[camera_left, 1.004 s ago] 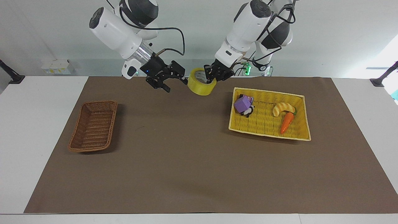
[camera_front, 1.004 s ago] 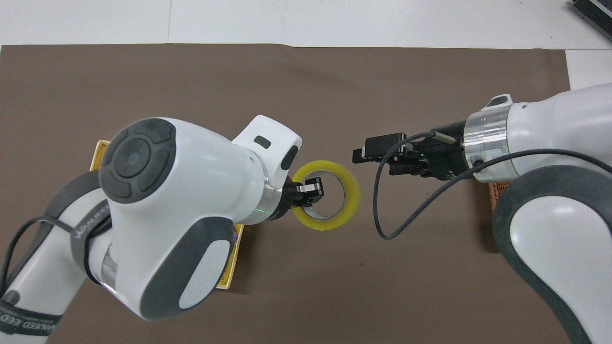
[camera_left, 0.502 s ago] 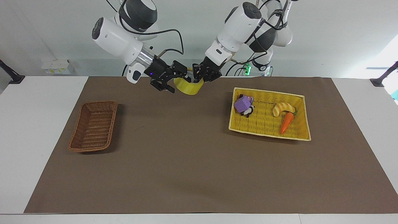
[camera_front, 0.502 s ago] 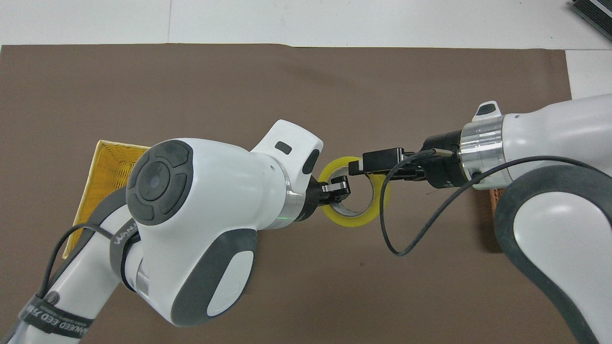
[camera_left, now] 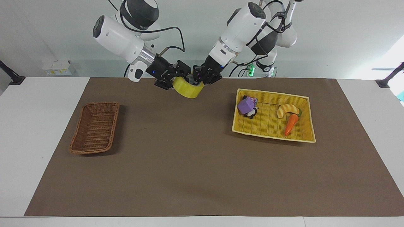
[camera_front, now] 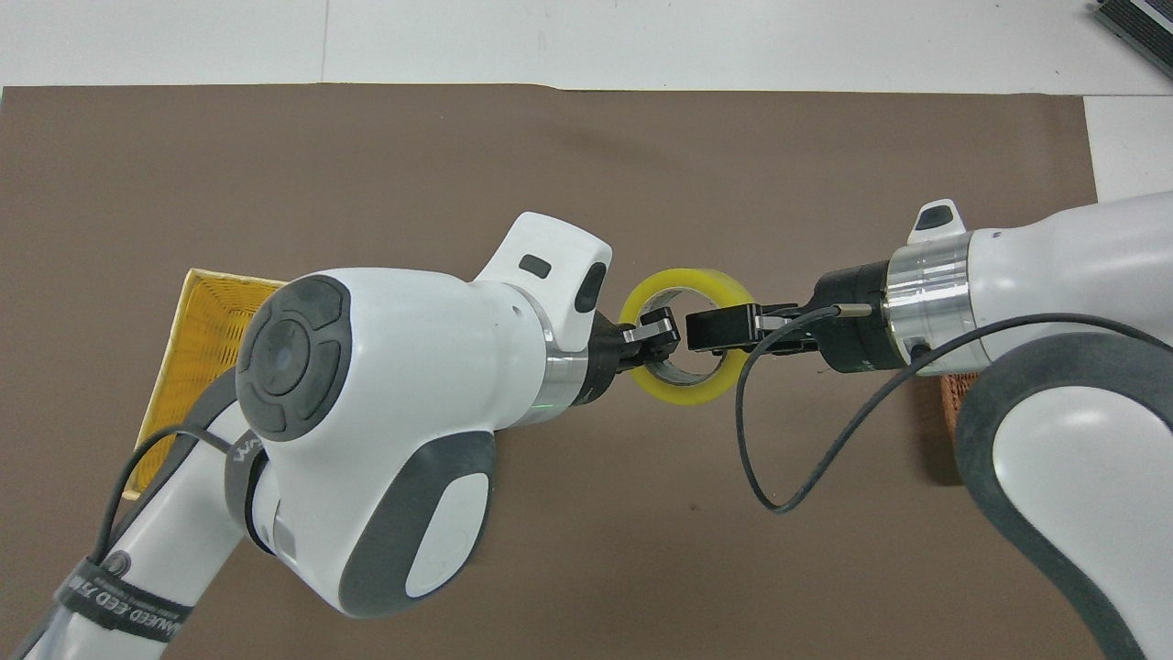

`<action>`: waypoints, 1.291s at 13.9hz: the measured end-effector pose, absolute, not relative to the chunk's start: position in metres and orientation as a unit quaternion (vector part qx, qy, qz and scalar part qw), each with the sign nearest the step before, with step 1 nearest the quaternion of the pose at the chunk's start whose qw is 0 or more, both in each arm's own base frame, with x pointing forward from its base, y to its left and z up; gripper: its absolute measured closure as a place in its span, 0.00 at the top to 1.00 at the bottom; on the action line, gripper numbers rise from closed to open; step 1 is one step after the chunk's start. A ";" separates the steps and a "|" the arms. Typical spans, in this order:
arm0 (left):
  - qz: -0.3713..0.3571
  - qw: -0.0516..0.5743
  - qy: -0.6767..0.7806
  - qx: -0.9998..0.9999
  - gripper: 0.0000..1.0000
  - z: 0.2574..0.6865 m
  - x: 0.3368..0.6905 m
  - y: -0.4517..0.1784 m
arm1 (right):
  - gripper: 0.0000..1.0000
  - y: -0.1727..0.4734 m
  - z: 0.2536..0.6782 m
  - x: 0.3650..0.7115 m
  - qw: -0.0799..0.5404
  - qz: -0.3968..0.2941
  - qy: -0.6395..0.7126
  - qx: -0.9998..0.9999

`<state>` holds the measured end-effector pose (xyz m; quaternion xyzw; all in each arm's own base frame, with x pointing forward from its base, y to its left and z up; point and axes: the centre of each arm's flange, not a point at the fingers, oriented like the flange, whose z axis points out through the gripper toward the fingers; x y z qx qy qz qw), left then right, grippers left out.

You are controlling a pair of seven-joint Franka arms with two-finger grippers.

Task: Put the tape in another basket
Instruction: 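Carry the tape toward the right gripper while the right gripper reaches it, then grasp the tape with the right gripper while the left gripper releases it, then lower the tape into the brown basket while the left gripper withdraws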

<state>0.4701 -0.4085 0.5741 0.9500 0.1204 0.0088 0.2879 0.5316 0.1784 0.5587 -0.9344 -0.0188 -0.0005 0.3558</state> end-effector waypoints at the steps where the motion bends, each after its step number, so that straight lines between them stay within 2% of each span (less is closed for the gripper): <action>1: 0.014 0.293 0.126 0.948 0.38 0.578 0.473 -0.407 | 0.33 0.177 0.555 0.531 0.351 0.004 -0.020 -0.936; 4: 0.019 0.301 0.136 0.944 0.72 0.590 0.476 -0.400 | 0.03 0.170 0.548 0.530 0.348 0.021 -0.019 -0.937; 6: 0.021 0.304 0.160 0.939 0.96 0.598 0.482 -0.387 | 0.00 0.155 0.545 0.529 0.347 0.036 -0.029 -0.937; 7: 0.020 0.301 0.168 0.938 1.00 0.601 0.487 -0.376 | 0.00 0.143 0.543 0.529 0.348 0.043 -0.037 -0.936; 11: -0.004 0.269 0.196 0.943 1.00 0.604 0.503 -0.324 | 0.00 0.070 0.536 0.528 0.343 0.049 -0.079 -0.935; 15: 0.023 0.201 0.208 0.957 1.00 0.596 0.536 -0.248 | 0.00 -0.031 0.532 0.526 0.325 0.008 -0.097 -0.941; 18: 0.031 0.150 0.189 0.970 1.00 0.592 0.556 -0.177 | 0.00 -0.092 0.532 0.518 0.271 -0.003 -0.096 -0.958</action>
